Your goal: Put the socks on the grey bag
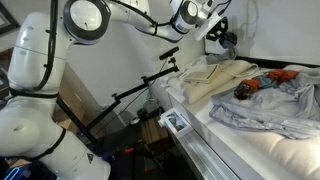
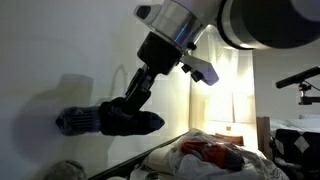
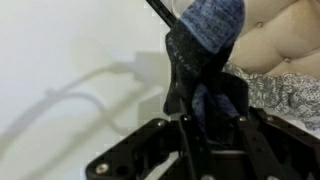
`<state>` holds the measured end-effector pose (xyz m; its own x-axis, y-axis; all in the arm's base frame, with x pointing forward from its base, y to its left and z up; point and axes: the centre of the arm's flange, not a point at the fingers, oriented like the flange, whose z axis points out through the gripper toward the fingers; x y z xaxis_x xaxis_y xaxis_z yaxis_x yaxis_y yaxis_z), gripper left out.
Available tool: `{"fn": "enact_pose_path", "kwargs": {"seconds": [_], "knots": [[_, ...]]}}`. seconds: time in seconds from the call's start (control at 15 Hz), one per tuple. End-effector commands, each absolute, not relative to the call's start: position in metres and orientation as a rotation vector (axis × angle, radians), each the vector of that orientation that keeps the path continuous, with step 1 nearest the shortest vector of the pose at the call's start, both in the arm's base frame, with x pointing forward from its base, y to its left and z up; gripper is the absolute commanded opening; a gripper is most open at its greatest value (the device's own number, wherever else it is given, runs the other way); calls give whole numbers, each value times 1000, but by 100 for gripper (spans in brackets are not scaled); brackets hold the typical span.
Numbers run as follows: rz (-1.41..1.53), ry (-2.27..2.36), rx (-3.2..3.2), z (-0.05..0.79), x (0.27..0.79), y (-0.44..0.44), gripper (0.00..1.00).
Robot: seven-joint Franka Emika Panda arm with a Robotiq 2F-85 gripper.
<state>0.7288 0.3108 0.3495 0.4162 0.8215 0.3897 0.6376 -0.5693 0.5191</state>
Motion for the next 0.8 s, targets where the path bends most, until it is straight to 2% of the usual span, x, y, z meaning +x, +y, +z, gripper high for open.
{"fn": "enact_pose_path", "kwargs": {"seconds": [0.0, 0.07, 0.13, 0.73], "knots": [[901, 1267, 2385, 349, 729, 311, 15], [901, 1267, 2385, 349, 729, 310, 15], [901, 1267, 2385, 349, 729, 311, 4], [1014, 1061, 2382, 323, 694, 221, 4]]}}
